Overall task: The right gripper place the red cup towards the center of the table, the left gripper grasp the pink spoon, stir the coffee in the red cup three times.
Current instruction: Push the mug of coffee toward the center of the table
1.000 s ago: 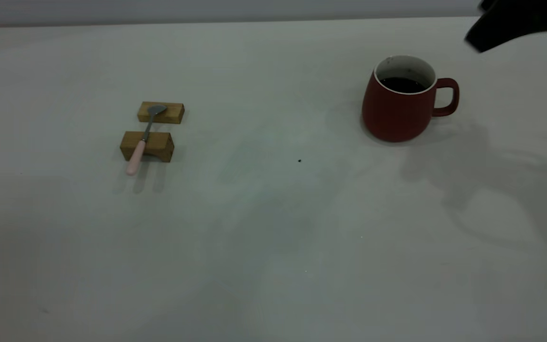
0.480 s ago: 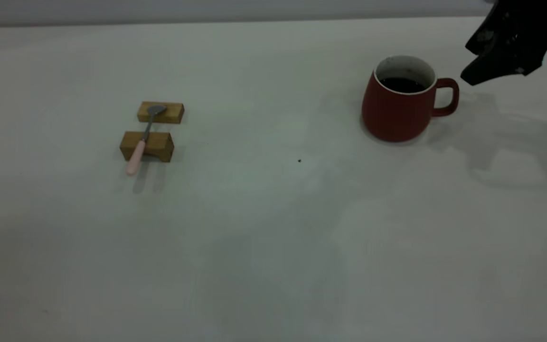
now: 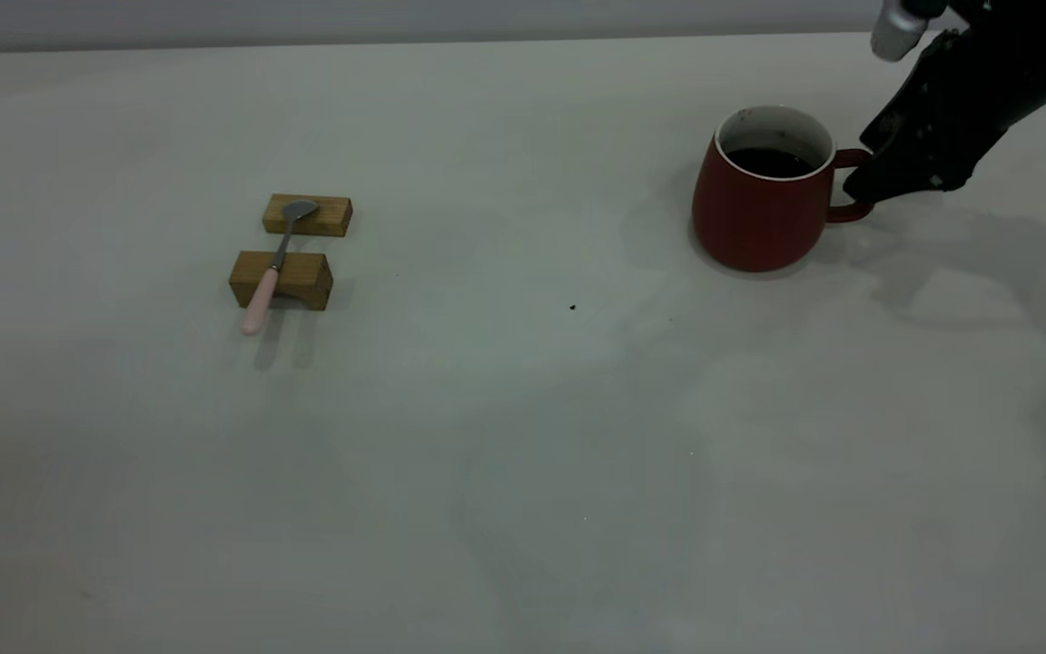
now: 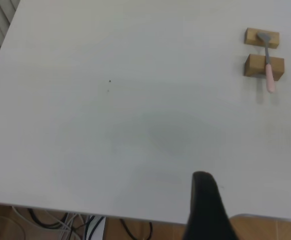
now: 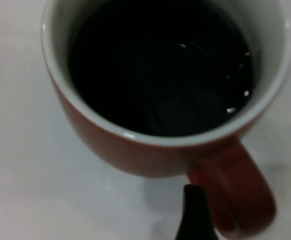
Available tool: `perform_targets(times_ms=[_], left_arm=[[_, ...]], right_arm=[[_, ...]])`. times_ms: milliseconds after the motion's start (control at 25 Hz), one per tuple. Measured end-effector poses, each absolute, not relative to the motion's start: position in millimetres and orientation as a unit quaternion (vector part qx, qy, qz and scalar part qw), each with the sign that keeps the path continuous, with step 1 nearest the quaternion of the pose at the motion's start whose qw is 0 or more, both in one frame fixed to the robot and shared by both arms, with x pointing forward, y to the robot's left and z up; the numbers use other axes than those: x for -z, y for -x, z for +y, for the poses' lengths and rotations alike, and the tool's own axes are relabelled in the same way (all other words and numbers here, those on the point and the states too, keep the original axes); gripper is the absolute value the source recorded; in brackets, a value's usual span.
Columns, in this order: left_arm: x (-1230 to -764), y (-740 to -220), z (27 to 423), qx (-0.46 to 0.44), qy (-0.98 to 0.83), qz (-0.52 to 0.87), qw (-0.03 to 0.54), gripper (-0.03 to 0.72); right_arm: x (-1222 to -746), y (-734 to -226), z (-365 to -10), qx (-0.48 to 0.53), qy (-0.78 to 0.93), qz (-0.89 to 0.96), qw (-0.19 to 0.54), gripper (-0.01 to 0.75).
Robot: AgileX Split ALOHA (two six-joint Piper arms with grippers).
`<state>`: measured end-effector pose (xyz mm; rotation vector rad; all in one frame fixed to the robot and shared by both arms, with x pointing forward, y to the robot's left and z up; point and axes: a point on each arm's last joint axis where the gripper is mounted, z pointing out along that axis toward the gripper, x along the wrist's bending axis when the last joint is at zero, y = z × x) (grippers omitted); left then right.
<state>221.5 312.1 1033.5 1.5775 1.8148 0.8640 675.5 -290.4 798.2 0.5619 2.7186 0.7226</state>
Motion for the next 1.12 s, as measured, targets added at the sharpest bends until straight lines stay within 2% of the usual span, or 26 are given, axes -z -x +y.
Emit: perform_targets(times_ms=[440,840,1120], left_arm=[[-1033.5,-221.5,312.1,-0.324,-0.591,0.680,0.289,0.548],[-1033.5,-221.5,312.1,-0.324,-0.591,0.680,0.289,0.548],[-1033.5,-221.5,312.1,-0.324,-0.591,0.680,0.289,0.548]], right_arm=[[-785.9,-676.2,-225.1,-0.243,-0.127,0.953,0.131,0.582],[-794.5,-670.7,-154.4,-0.262,-0.064,0.953,0.136,0.582],[-803.0,-669.3,-117.1,-0.287,-0.064,0.944,0.148,0.582]])
